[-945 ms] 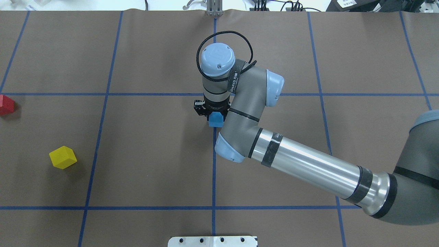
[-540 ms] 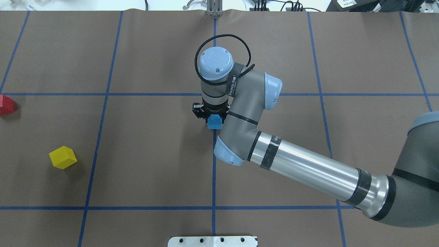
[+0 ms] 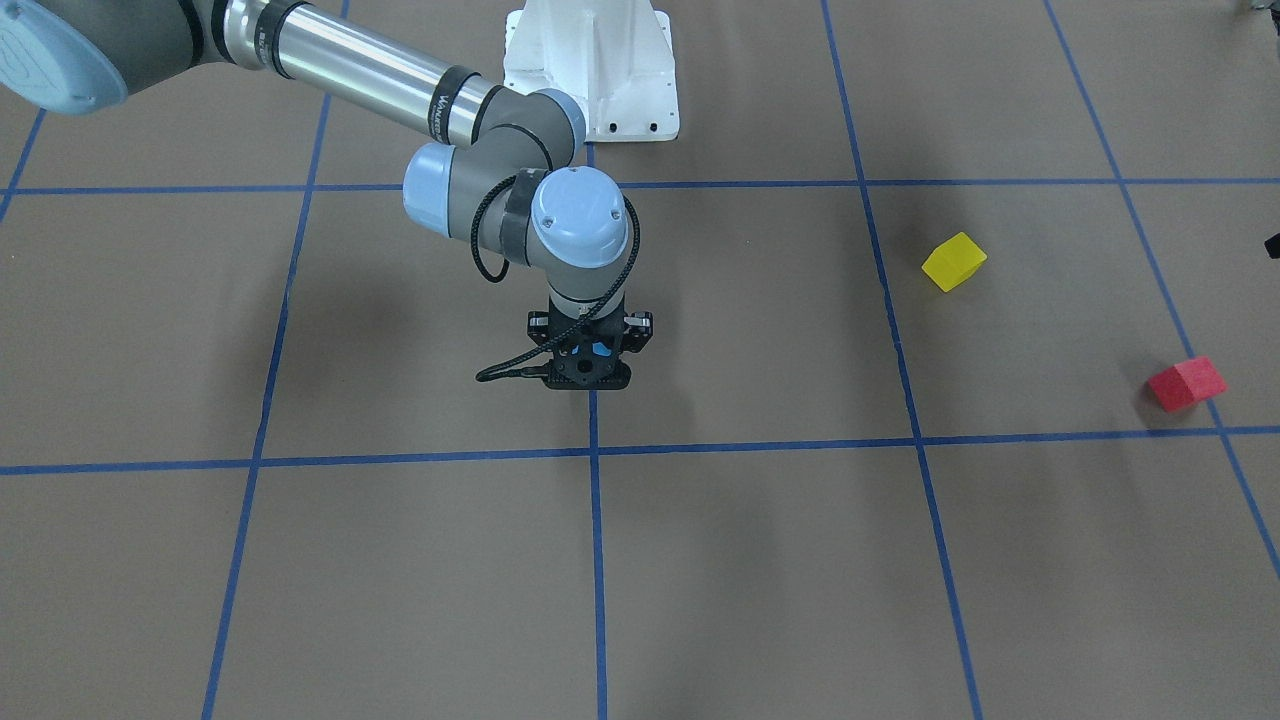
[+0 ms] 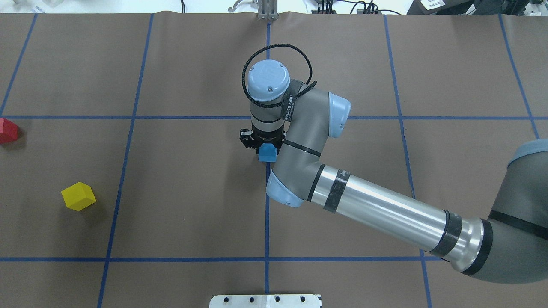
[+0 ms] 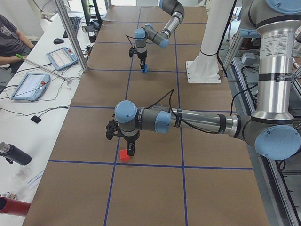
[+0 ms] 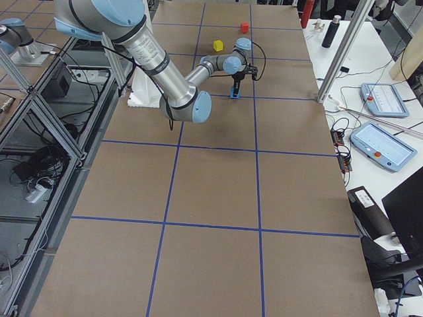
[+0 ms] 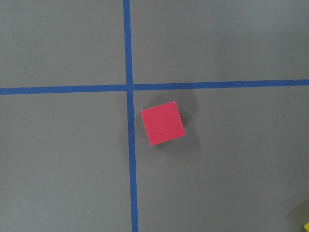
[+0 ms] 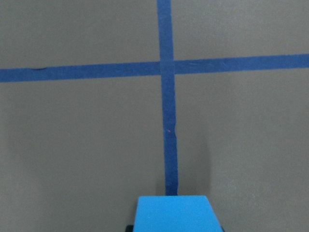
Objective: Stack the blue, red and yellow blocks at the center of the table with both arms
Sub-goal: 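Lower the blue cube at the center and open the right gripper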
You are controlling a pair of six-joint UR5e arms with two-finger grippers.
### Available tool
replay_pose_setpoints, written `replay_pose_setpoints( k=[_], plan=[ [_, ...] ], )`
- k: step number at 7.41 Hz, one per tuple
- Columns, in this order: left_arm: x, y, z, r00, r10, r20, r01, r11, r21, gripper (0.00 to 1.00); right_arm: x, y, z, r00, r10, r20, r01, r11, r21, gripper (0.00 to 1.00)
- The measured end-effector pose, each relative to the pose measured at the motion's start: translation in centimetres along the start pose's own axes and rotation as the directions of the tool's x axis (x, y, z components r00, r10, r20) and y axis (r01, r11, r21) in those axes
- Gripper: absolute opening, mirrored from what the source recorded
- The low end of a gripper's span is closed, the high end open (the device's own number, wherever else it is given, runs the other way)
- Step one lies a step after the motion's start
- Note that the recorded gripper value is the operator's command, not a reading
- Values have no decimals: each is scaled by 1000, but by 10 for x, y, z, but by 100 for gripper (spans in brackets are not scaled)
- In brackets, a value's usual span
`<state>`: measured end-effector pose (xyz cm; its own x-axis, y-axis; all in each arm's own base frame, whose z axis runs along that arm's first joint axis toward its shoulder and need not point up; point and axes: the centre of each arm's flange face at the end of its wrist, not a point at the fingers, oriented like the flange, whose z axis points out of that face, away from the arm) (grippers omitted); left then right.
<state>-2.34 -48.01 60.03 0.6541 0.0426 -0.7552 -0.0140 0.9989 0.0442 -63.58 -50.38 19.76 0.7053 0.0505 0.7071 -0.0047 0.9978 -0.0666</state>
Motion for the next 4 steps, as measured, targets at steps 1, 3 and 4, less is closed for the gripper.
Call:
replay_pose_setpoints(
  k=[1, 3, 4],
  plan=[
    [0, 0, 0, 1000, 0, 0, 0, 1000, 0, 100, 0, 0, 0, 1000, 1, -1, -1, 1000, 0, 25],
    [1, 0, -1, 1000, 0, 0, 0, 1000, 1, 100, 0, 0, 1, 1000, 2, -3, -2, 1000, -1, 36],
    [1, 0, -1, 1000, 0, 0, 0, 1000, 2, 100, 0, 0, 1, 1000, 1, -3, -1, 1000, -1, 36]
  ],
)
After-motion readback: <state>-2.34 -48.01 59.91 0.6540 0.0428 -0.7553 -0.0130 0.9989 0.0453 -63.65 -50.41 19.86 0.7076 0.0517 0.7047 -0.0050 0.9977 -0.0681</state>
